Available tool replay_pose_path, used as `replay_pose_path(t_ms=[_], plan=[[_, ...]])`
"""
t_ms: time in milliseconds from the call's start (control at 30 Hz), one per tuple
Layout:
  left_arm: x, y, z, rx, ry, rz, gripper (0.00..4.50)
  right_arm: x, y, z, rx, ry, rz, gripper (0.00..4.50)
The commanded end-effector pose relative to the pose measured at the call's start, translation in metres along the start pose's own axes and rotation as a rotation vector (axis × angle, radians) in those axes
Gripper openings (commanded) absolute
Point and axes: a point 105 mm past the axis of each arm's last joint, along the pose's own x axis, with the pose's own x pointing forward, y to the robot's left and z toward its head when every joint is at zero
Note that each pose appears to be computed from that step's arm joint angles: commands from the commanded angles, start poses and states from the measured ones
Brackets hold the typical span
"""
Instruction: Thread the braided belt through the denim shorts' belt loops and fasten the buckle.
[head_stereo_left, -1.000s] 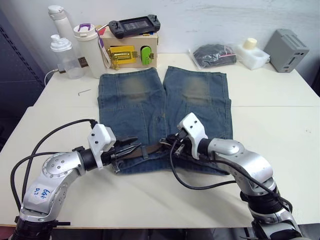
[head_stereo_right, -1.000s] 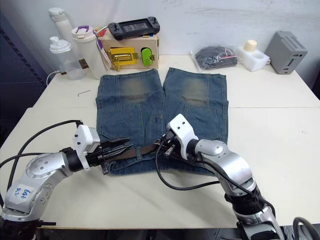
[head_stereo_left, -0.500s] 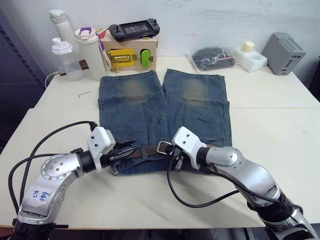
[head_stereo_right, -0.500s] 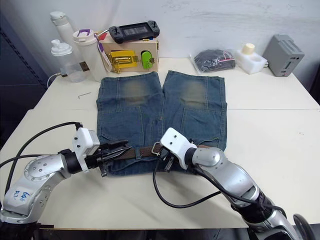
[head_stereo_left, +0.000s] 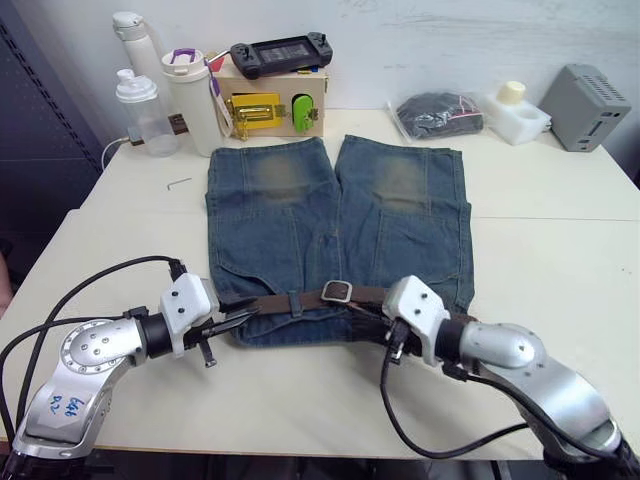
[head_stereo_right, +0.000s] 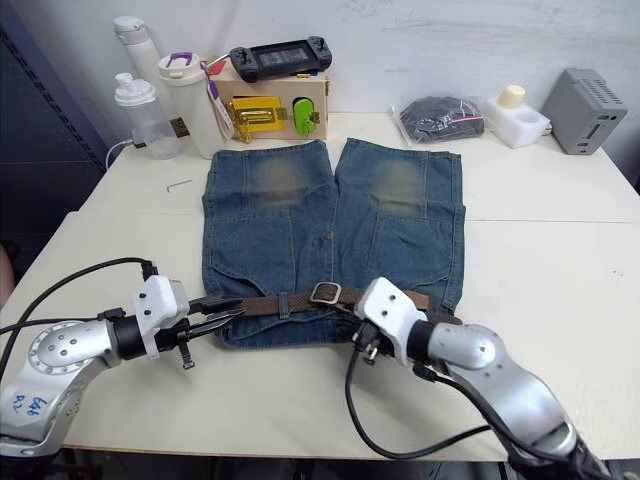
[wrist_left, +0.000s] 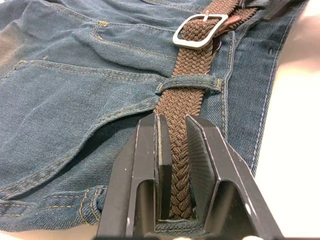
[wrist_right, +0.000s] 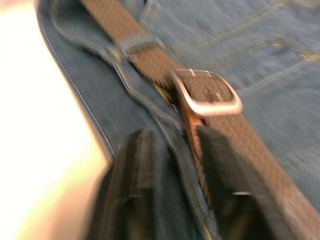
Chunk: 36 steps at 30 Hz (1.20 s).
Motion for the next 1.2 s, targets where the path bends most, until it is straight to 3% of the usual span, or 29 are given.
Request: replay_pose_path(t_ms=[33,67,267,367,567,733,967,1067,1200], plan=[[0.000,0.000,0.009,0.024,-0.032,0.007,0.94,-0.002,-0.002,0.005,-0.200,-0.053,-0.087,3.52],[0.000,0.001,0.009,0.024,-0.032,0.008,0.94,-0.001,-0.003,-0.001,-0.248,-0.035,-0.108,3.87],[-0.001,0.002,0.009,0.028,-0.028,0.013,0.94,0.001,-0.011,-0.010,-0.341,-0.019,-0.185,3.87],[-0.002,0.002,0.010,0.029,-0.027,0.010,0.94,0.000,-0.011,-0.009,-0.363,-0.034,-0.208,3.03],[-0.001,0.000,0.010,0.024,-0.027,0.003,0.94,-0.001,-0.006,-0.017,-0.398,-0.006,-0.239,0.08],[0.002,0.000,0.013,0.035,-0.034,0.002,0.94,0.000,-0.002,-0.039,-0.383,0.101,-0.222,0.02],[0.007,0.014,0.020,0.131,0.005,-0.002,0.94,0.003,0.003,-0.038,-0.391,0.111,-0.221,0.02],[0.006,0.014,0.020,0.124,0.013,-0.021,1.70,0.002,0.004,-0.045,-0.400,0.140,-0.221,0.00],[0.004,0.018,0.024,0.072,-0.035,0.015,3.60,0.003,0.007,-0.046,-0.397,0.143,-0.220,0.00]])
